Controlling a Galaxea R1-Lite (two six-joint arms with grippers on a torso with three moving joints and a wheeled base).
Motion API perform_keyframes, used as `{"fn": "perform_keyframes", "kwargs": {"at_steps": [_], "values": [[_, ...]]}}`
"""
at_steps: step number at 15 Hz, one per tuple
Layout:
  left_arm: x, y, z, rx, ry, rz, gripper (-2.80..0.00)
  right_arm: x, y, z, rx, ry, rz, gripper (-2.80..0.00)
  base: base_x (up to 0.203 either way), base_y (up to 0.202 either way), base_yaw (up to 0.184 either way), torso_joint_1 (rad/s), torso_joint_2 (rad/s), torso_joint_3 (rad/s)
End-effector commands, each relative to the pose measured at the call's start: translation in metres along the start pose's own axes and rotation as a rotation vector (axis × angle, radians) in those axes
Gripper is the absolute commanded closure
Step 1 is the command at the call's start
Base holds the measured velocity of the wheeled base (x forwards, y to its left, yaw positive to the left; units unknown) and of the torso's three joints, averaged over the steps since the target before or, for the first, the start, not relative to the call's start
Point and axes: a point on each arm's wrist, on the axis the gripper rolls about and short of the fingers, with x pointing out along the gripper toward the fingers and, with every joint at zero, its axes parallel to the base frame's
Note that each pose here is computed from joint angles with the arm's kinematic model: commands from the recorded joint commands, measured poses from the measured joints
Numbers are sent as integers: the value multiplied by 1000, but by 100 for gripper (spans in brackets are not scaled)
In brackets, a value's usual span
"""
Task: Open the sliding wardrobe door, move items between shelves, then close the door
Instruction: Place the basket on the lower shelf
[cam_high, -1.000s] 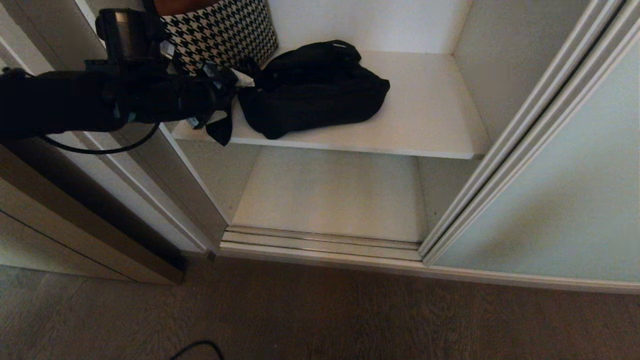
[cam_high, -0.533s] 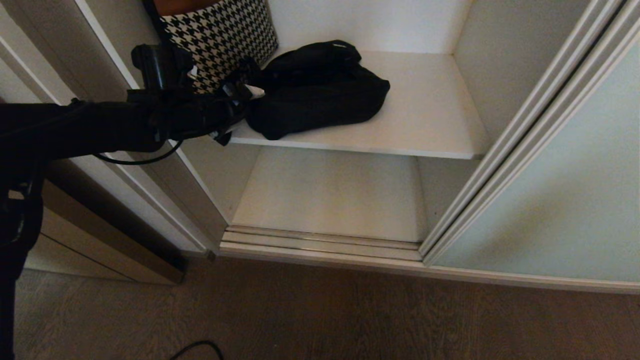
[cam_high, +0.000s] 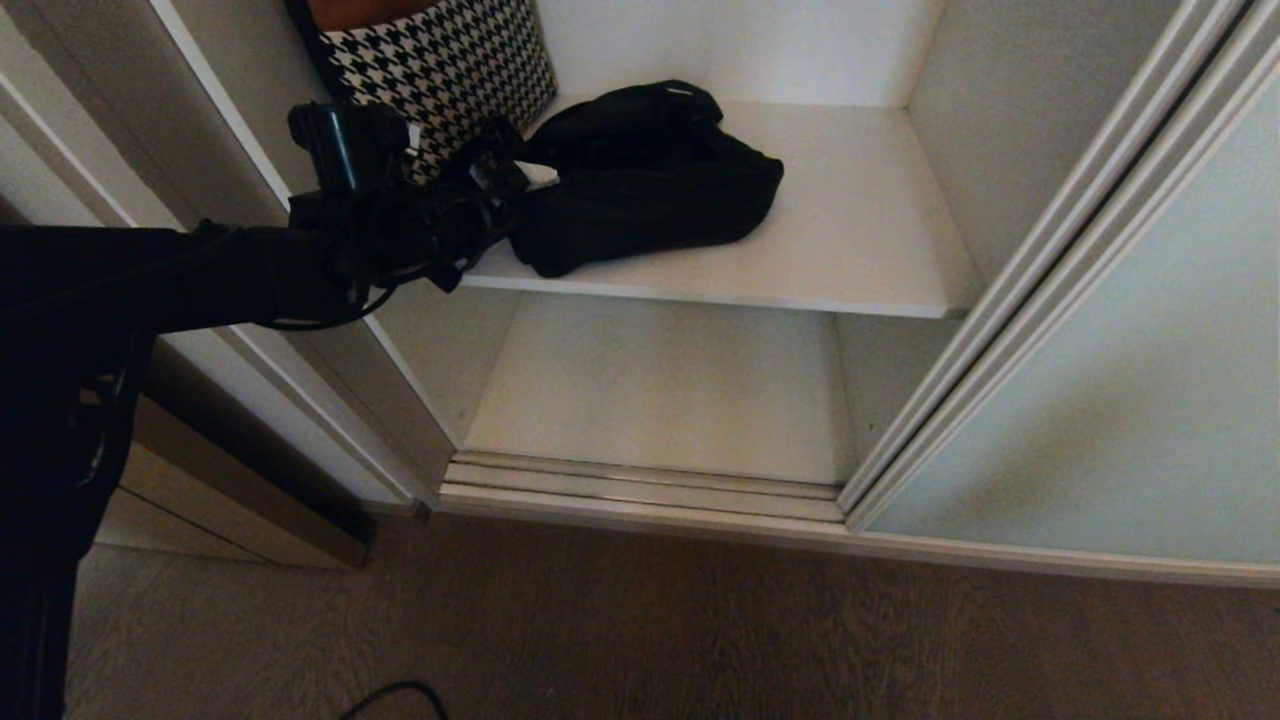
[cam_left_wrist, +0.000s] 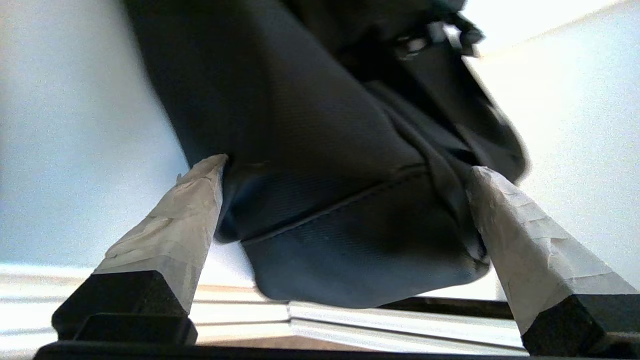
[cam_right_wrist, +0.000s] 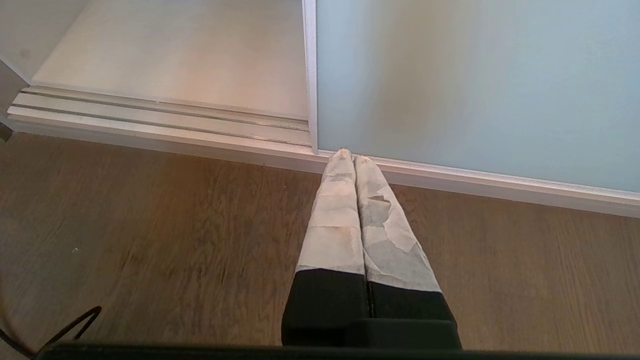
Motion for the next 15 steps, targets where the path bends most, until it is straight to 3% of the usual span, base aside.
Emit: {"fn": "perform_keyframes", "kwargs": {"at_steps": [1,4,10,11,15], "values": [[2,0,-1,7,0,-35,-280,0,0,0,0,-1,1,0,0,0,0,0,0,0],[11,13,-9,14,-10,-47,-280,0,0,0,0,-1,1,0,0,0,0,0,0,0],[19,16,-20,15,6,-59,-280,0,0,0,0,1,1,0,0,0,0,0,0,0],[20,13,-22,15,1,-55,0,0,0,0,0,1,1,0,0,0,0,0,0,0],[19,8,-19,34,-17,-76,0,0,0,0,0,-1,1,0,0,0,0,0,0,0]]}}
